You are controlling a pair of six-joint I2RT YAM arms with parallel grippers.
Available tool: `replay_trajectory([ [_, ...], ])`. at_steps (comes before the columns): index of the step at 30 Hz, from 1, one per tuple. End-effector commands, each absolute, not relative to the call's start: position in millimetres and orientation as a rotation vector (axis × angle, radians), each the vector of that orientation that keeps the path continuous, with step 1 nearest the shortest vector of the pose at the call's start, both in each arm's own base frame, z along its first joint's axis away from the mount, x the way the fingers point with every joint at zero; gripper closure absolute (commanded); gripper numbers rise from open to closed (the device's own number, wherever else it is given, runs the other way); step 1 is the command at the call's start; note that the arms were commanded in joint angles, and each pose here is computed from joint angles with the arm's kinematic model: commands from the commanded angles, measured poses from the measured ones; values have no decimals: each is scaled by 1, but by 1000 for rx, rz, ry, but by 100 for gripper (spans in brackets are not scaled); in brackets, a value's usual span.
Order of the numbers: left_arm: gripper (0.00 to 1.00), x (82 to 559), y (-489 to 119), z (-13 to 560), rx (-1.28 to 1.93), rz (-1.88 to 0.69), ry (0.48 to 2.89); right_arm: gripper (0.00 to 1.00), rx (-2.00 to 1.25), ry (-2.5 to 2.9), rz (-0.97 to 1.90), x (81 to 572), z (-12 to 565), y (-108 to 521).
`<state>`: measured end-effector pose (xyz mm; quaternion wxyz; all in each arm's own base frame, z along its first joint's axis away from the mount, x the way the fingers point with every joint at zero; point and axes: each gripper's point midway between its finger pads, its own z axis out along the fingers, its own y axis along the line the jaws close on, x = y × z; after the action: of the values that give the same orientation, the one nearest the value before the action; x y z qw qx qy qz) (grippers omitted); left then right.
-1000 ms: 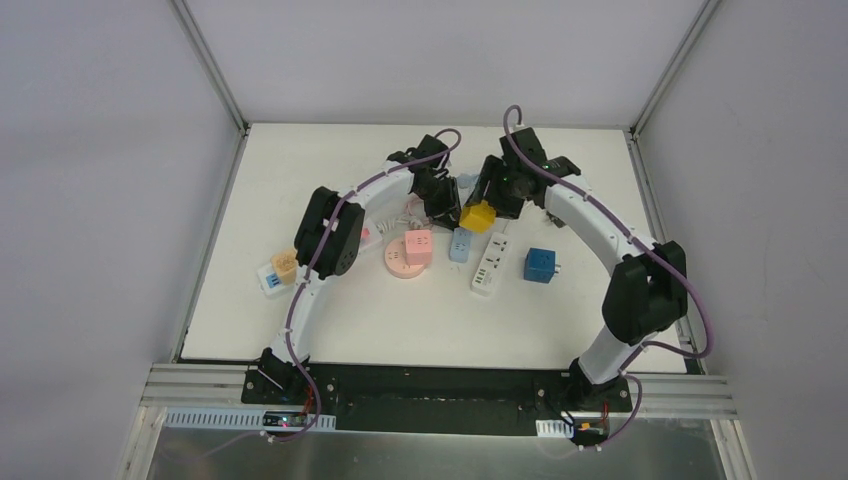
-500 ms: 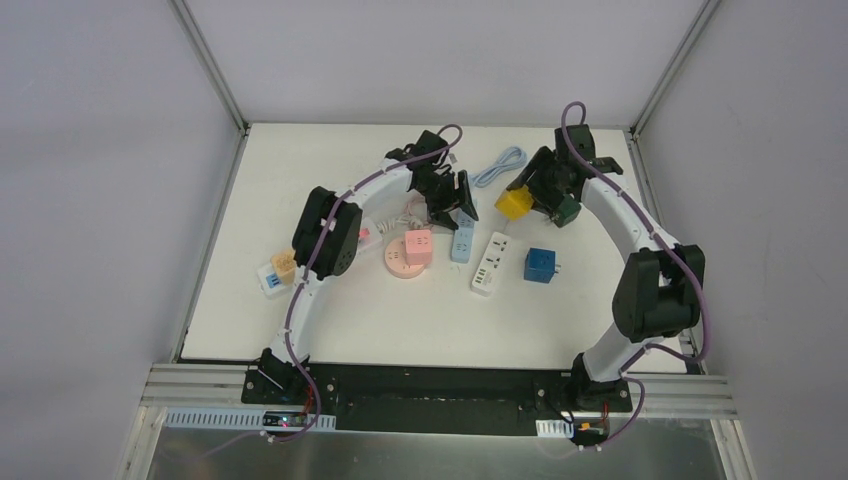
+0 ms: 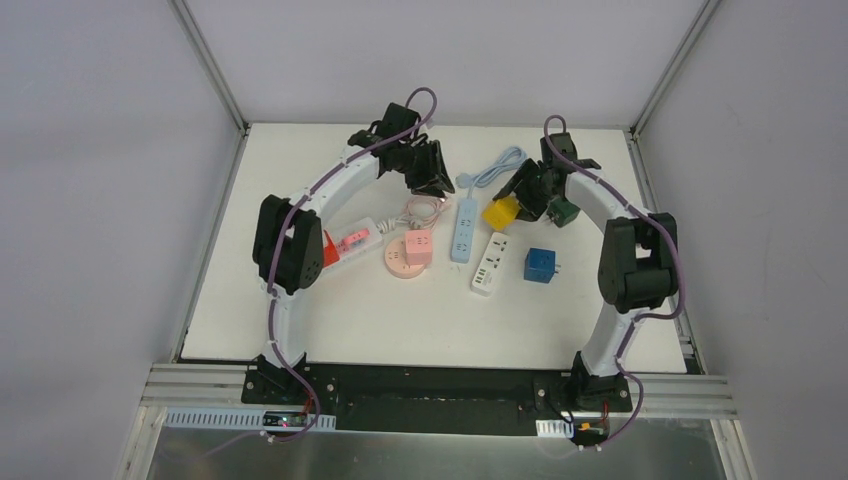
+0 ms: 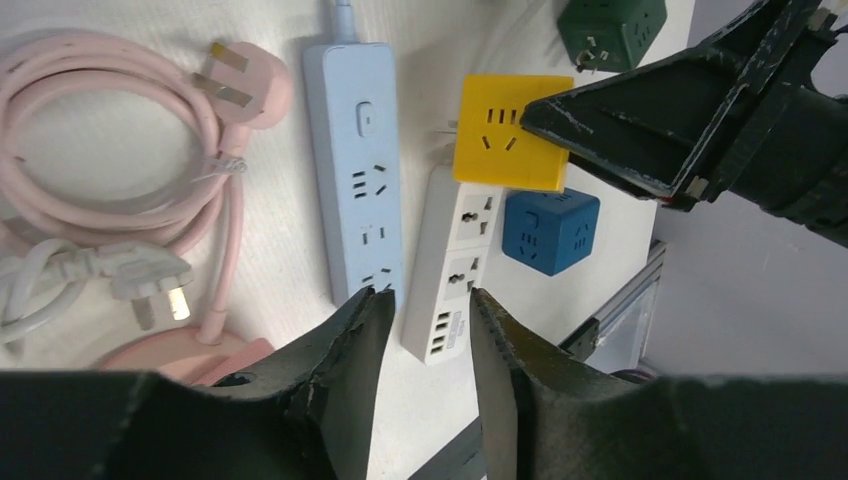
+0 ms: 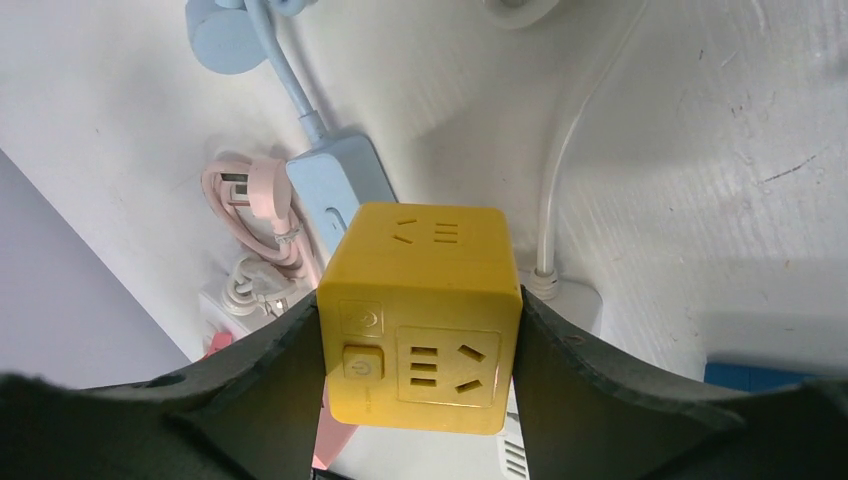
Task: Pull the plug off the socket
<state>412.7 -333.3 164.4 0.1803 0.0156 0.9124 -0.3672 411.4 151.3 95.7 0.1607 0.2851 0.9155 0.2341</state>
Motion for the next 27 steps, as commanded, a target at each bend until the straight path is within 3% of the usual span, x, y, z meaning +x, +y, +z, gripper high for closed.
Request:
replay_trajectory([
  [1,66,414,-311,172,25,-996,2559,100,780,2526,767,437,122,160],
  [9,79,422,-277,167,-77,-946,2580,100,779,2540,768,445,112,160],
  [14,99,421,-264,165,-100,-915,2592,100,782,2540,734,450,106,155],
  [19,100,418,-256,164,-117,-897,2597,100,777,2551,707,451,100,150],
  [22,100,416,-252,165,-118,-878,2596,88,772,2560,696,450,97,148],
  [27,100,411,-240,161,-149,-790,2612,52,776,2568,645,448,91,142],
])
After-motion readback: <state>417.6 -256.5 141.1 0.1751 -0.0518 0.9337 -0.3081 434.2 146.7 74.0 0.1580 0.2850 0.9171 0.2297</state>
